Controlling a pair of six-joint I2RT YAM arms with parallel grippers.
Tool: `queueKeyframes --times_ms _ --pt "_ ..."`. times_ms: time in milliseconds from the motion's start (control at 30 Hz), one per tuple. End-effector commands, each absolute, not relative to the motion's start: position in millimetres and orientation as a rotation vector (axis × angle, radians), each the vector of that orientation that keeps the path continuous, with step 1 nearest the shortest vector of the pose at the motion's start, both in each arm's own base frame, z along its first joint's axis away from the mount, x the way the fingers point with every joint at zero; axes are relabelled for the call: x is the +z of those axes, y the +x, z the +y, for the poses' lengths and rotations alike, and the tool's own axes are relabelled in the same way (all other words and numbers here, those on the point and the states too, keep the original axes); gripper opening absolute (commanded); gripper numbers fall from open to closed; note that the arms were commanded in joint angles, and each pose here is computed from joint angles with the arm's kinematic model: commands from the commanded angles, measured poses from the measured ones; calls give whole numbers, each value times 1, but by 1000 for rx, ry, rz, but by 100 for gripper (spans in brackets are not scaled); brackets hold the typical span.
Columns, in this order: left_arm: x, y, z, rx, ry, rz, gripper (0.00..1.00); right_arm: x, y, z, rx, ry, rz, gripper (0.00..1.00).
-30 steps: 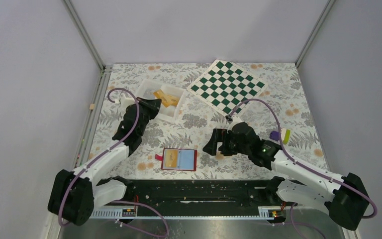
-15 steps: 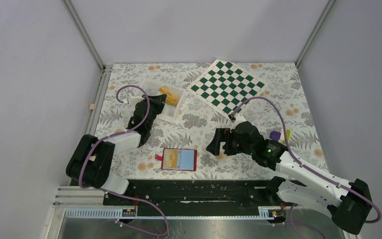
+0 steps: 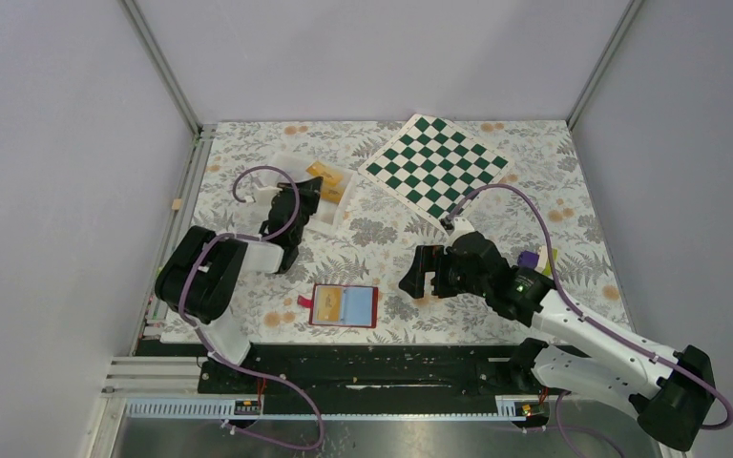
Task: Take the credit cards out of the card holder
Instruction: Place the credit card in the storage box.
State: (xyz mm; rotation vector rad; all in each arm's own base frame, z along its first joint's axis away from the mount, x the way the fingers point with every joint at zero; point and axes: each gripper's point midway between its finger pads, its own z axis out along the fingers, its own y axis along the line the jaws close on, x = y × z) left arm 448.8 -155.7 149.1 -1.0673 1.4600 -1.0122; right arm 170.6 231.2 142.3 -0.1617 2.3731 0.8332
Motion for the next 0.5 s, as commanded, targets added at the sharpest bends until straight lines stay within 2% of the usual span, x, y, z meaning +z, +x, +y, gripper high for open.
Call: queueKeyframes --times_ms 0,467 --pt "176 465 -151 -1079 -1097 1311 0 161 182 232 821 -160 2316 99" --pt "140 471 -158 -1053 -1162 1344 0 161 182 227 811 -147 2313 99"
